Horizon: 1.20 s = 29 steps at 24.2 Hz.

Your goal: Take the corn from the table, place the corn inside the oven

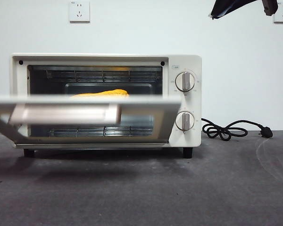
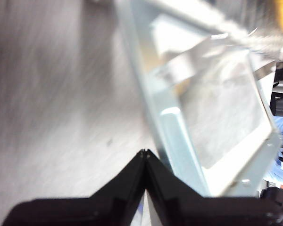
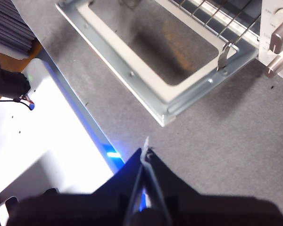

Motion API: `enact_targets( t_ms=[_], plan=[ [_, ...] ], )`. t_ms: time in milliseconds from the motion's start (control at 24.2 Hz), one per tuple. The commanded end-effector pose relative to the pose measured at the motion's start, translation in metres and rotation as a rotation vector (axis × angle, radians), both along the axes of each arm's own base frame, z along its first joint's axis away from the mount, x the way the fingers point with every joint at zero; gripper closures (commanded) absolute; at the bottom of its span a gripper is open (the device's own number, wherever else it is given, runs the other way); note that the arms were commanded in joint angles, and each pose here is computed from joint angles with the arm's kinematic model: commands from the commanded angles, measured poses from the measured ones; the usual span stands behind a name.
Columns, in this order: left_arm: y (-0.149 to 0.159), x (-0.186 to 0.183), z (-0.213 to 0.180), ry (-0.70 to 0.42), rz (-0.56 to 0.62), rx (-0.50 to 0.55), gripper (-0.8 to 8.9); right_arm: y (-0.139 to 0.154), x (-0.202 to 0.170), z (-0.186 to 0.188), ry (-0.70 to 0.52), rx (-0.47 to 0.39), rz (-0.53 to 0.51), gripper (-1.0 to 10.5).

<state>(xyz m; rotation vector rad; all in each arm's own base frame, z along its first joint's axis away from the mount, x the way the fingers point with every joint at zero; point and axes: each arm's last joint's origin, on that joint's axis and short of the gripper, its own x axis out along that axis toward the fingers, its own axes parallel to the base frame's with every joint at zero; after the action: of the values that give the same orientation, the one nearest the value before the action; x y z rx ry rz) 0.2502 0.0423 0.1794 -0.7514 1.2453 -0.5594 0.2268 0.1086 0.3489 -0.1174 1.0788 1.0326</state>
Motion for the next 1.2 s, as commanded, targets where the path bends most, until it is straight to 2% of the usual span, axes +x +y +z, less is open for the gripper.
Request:
enact_targets(
  t_ms=[41, 414, 745, 952, 1117, 1200],
  plan=[
    [0.001, 0.011, 0.028, -0.098, -0.012, -0.013, 8.21, 0.001, -0.001, 0.002, -0.013, 0.006, 0.013, 9.6],
    [0.008, 0.04, 0.103, -0.304, 0.005, 0.039, 8.21, 0.001, 0.0, 0.002, -0.015, 0.006, 0.013, 9.6],
    [0.004, 0.041, 0.11, -0.317, -0.005, 0.039, 8.21, 0.001, 0.0, 0.002, -0.016, 0.006, 0.013, 9.6],
    [-0.006, 0.029, 0.115, -0.309, -0.07, 0.044, 8.21, 0.001, 0.0, 0.002, -0.019, 0.006, 0.013, 9.5],
    [-0.017, 0.007, 0.136, -0.375, -0.125, 0.062, 8.2, 0.001, 0.0, 0.002, -0.025, 0.007, 0.011, 9.5],
    [-0.025, -0.01, 0.154, -0.446, -0.142, 0.077, 8.21, 0.001, 0.001, 0.002, -0.026, 0.007, 0.011, 9.5]
  ],
)
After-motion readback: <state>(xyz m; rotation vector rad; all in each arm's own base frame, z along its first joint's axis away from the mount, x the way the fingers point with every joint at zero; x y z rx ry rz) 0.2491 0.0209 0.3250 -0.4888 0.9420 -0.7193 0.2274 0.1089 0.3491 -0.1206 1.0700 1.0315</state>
